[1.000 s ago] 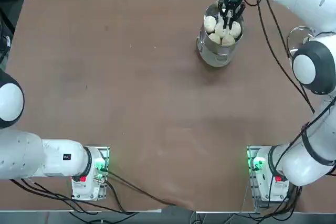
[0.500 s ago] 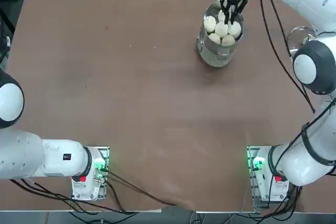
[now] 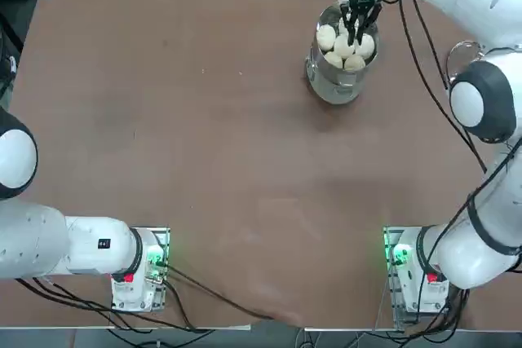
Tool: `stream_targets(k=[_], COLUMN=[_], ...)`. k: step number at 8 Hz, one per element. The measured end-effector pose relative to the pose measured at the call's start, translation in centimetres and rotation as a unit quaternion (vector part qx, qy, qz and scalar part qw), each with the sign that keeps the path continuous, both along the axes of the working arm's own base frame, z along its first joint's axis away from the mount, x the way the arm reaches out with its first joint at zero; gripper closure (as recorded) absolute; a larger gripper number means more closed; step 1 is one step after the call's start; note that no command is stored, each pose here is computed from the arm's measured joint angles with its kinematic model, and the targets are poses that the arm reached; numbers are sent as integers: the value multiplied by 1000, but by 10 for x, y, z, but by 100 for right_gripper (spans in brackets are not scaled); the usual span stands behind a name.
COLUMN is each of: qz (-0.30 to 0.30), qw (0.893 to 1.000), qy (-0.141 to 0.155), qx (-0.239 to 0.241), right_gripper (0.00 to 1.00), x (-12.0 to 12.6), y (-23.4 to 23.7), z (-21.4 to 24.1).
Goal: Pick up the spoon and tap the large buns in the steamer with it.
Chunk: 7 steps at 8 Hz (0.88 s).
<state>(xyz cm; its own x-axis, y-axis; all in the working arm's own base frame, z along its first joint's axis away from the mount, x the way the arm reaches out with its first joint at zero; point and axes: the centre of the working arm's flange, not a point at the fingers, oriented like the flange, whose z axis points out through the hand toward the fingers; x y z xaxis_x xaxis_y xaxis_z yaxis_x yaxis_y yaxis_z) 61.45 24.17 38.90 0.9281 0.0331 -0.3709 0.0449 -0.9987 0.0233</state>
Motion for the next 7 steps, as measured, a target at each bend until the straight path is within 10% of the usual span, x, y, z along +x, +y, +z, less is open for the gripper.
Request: stream_targets(k=[7], qz=[17], qw=[999], qy=[33], qx=[-6], right_gripper=[83], x=[1], y=[3], z=[-43])
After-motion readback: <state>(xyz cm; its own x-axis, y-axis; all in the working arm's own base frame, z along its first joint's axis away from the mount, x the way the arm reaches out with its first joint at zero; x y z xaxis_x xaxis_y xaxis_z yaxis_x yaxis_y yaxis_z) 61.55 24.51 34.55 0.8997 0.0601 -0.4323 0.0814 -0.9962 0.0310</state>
